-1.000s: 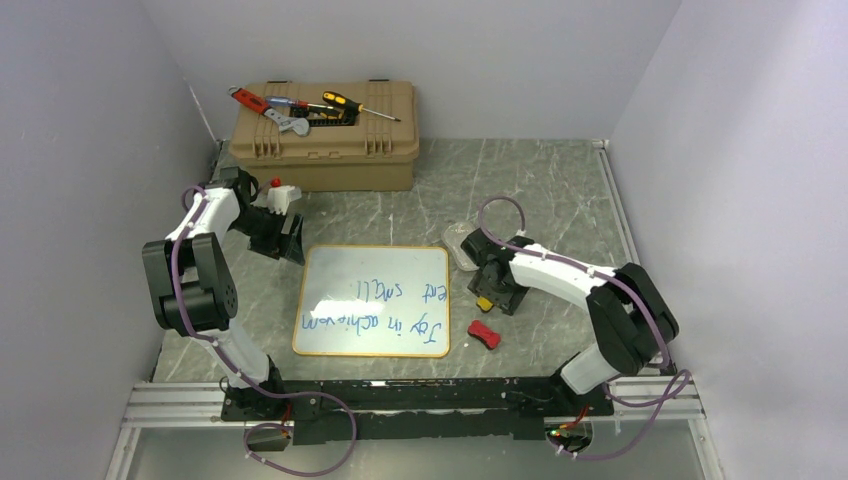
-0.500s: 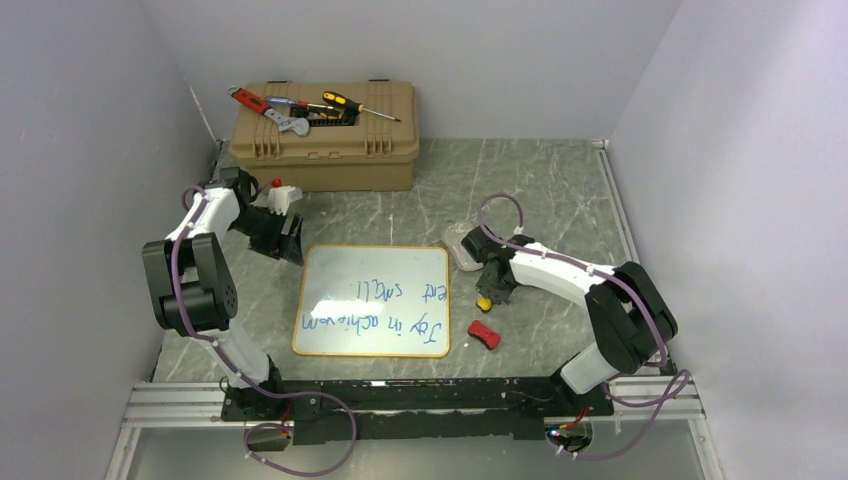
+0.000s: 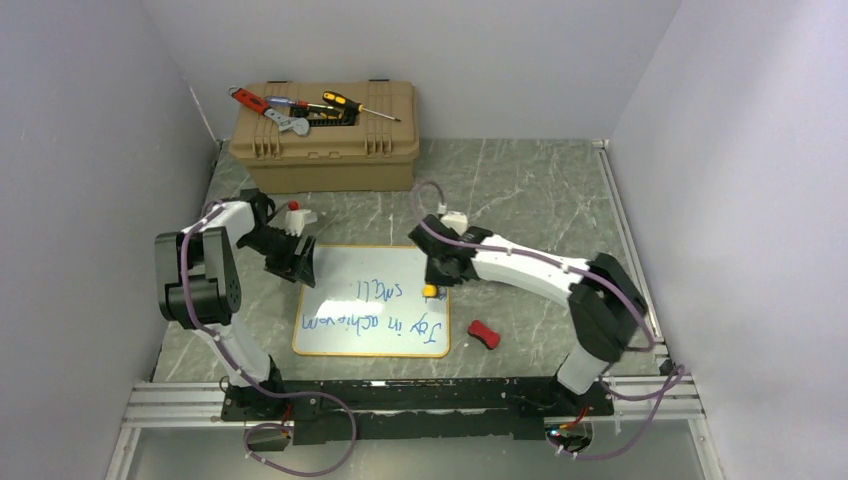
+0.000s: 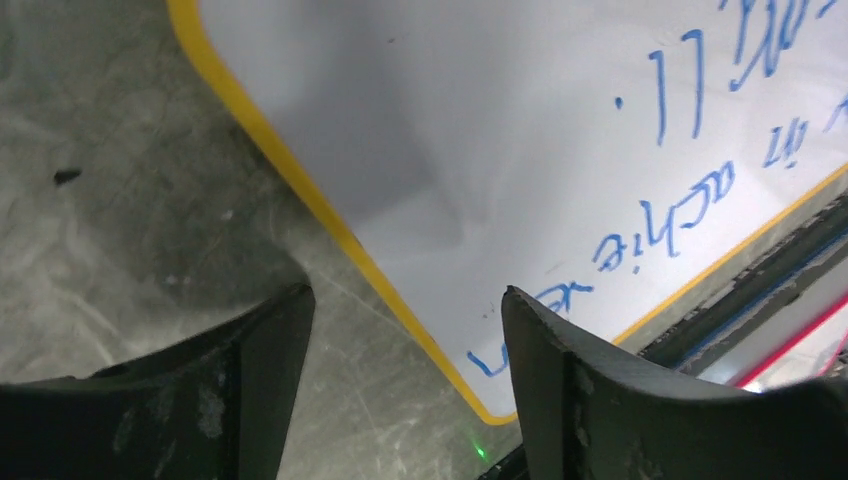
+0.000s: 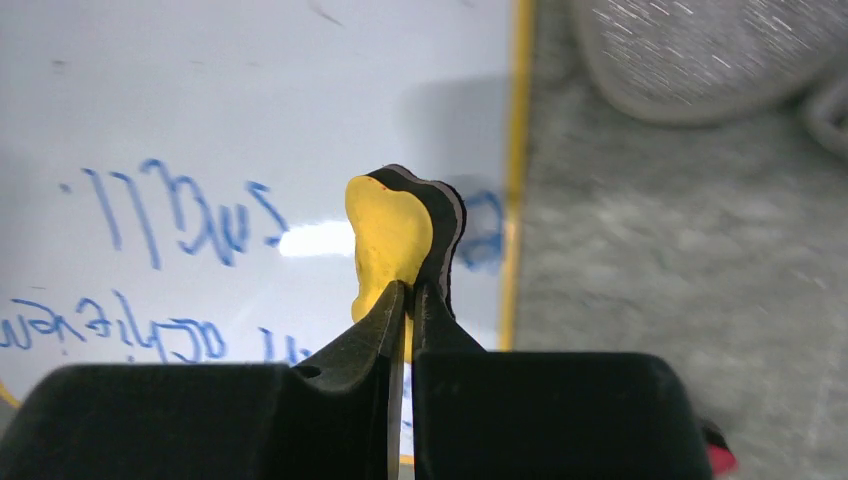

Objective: Erase the whiteboard
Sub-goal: Place the whiteboard eraser on the whiteboard.

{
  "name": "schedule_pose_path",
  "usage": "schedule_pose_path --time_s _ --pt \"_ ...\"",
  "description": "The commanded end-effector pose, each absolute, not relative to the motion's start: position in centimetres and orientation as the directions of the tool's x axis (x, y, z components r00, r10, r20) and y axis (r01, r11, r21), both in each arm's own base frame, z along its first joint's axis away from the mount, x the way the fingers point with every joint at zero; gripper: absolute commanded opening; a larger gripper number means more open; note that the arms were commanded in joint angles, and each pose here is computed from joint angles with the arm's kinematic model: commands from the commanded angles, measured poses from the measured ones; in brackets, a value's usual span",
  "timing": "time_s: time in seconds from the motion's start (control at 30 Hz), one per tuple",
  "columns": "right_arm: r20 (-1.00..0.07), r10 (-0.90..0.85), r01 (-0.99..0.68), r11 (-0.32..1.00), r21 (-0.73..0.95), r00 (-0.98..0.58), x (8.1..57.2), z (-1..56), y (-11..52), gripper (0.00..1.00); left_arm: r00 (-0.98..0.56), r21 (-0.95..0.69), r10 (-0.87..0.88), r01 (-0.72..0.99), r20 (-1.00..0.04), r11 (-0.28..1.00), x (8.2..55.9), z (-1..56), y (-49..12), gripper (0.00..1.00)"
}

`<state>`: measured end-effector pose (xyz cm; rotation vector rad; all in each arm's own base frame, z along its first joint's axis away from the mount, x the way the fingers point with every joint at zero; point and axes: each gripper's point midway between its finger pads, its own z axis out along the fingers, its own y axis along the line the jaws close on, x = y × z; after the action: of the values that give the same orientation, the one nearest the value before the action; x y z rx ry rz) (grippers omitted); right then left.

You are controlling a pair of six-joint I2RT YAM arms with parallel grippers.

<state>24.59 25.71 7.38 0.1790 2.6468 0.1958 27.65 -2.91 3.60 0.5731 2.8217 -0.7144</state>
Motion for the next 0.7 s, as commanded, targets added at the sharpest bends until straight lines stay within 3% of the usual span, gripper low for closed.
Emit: schedule_pose_path --time_s 0.0,0.07,0.23,0.3,0.37,0.43,0.47,0.53,0.67 --pt "-0.485 0.022 -0.068 0.984 0.168 -0.874 26.5 7.2 30.8 0.0 -0.909 -0.396 0.33 0.41 -0.255 0.822 28.5 1.7 -3.8 0.68" --pt "-0.476 -0.007 -0.093 0.983 0.157 -0.88 26.9 6.1 32.2 0.0 -0.909 -0.371 0.345 0.411 -0.233 0.833 28.3 0.8 -3.8 0.59" --pt "-0.446 -0.022 -0.097 0.985 0.146 -0.895 26.9 4.7 33.3 0.01 -0.909 -0.316 0.371 0.415 -0.192 0.854 27.6 -0.6 -3.0 0.48" --pt "-0.451 -0.031 -0.109 0.983 0.148 -0.892 26.6 4.9 33.2 0.14 -0.907 -0.312 0.377 0.419 -0.189 0.853 27.4 -0.7 -2.9 0.47" --pt "-0.451 -0.05 -0.125 0.982 0.139 -0.891 26.3 5.1 32.8 0.34 -0.906 -0.313 0.38 0.421 -0.185 0.851 27.3 -0.7 -2.9 0.46" --pt "-0.467 -0.056 -0.117 0.988 0.102 -0.882 26.6 5.9 32.1 0.68 -0.907 -0.32 0.378 0.419 -0.184 0.85 27.3 -0.7 -3.0 0.46" --pt "-0.481 -0.056 -0.113 0.989 0.091 -0.875 26.7 6.4 31.9 0.75 -0.908 -0.323 0.376 0.417 -0.183 0.85 27.3 -0.7 -3.1 0.46" --pt "-0.509 -0.051 -0.117 0.988 0.098 -0.859 27.0 7.5 32.0 0.82 -0.909 -0.326 0.373 0.416 -0.188 0.849 27.4 -0.6 -3.2 0.46" --pt "-0.531 -0.032 -0.119 0.984 0.131 -0.847 27.2 9.2 33.1 0.85 -0.908 -0.329 0.371 0.416 -0.193 0.848 27.5 -0.3 -3.3 0.45"
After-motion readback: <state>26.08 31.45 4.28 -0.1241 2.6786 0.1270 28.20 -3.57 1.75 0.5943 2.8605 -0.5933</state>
